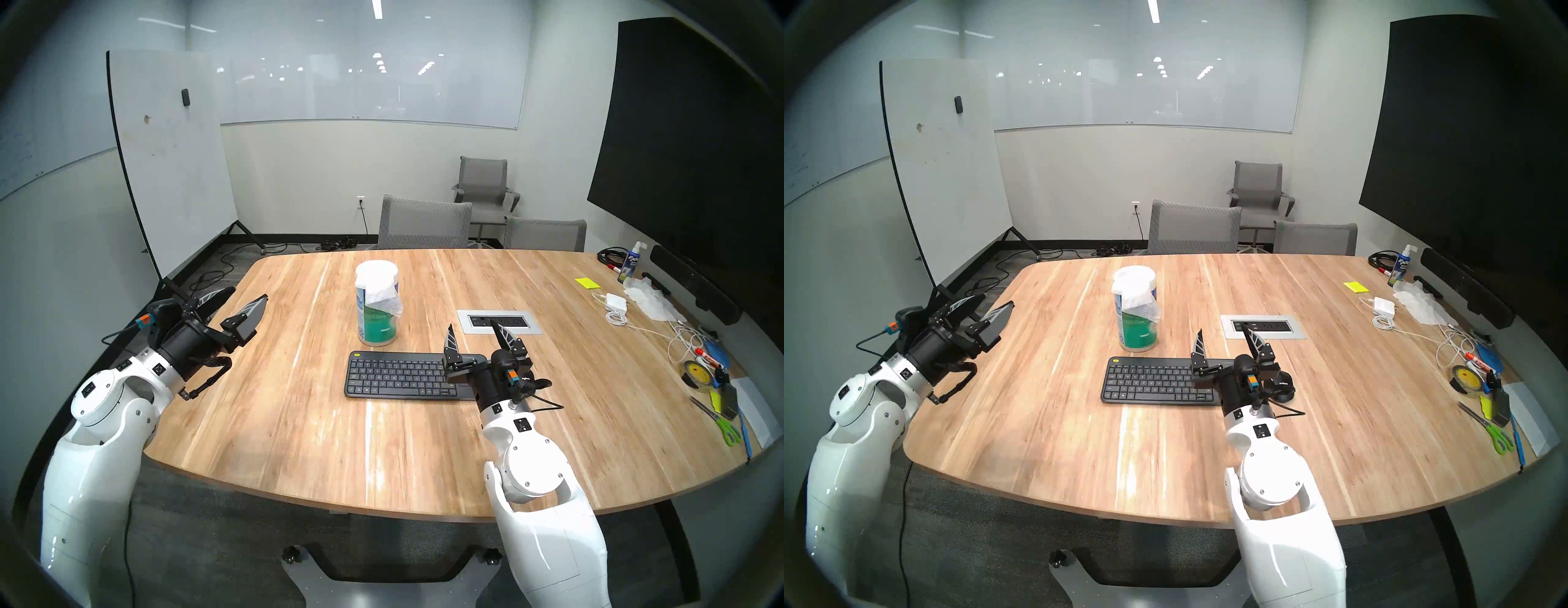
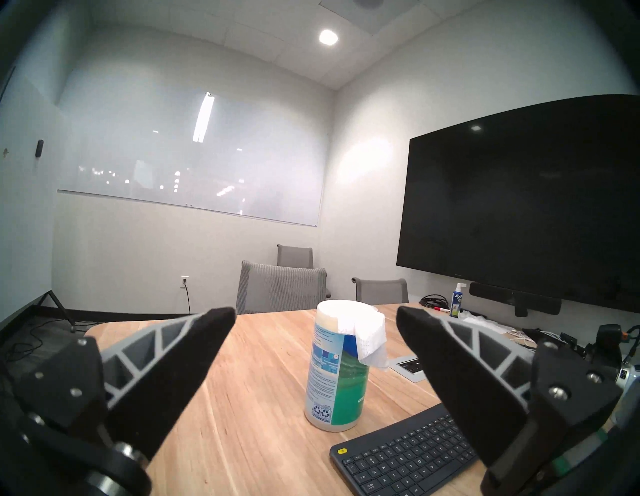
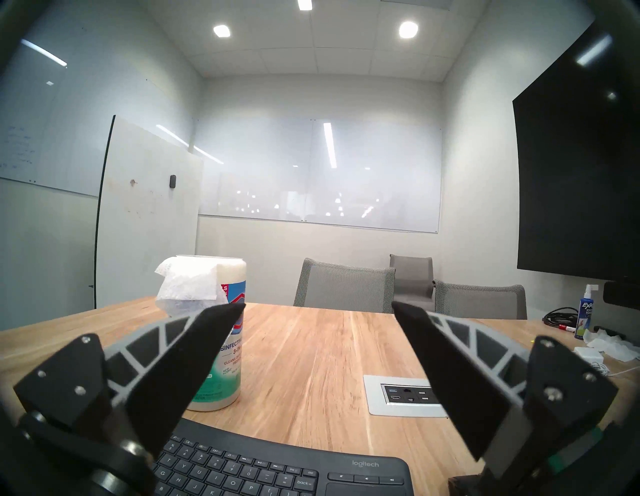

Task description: Wipe the keyboards and mice with a disinfecting wipe, then set the wipe down

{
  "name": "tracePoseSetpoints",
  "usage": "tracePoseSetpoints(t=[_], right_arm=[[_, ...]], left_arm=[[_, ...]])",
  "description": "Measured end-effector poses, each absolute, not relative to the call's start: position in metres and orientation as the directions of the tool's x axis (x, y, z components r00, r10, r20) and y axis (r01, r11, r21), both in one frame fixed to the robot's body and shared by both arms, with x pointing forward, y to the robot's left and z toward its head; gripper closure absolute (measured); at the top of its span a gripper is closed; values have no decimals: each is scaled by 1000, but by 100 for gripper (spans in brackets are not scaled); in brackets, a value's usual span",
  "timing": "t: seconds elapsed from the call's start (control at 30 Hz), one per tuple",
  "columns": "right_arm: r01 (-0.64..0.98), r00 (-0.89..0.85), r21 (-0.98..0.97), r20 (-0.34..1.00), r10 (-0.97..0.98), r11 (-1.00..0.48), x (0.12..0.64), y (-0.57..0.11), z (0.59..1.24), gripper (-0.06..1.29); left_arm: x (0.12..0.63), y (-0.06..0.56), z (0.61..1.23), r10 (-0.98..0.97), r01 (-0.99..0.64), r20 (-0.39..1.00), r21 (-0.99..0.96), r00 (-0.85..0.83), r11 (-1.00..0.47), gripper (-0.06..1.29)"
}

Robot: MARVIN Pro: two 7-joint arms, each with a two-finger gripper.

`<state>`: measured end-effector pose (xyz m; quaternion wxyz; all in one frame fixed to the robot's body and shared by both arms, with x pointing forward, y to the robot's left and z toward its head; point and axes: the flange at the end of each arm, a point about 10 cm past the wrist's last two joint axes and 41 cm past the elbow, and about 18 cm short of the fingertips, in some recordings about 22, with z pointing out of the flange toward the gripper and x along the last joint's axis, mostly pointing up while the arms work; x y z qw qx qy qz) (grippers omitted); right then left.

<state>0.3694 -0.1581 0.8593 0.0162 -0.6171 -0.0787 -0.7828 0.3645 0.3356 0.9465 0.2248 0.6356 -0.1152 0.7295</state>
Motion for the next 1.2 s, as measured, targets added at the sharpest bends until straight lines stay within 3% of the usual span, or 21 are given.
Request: tracePoseSetpoints(t=[1.2], right_arm=[[216,-198,106,978,63,-971,360,-163,842,-1]], left_arm=[[442,309,976,144,-482,982,70,-118,-873,-3]])
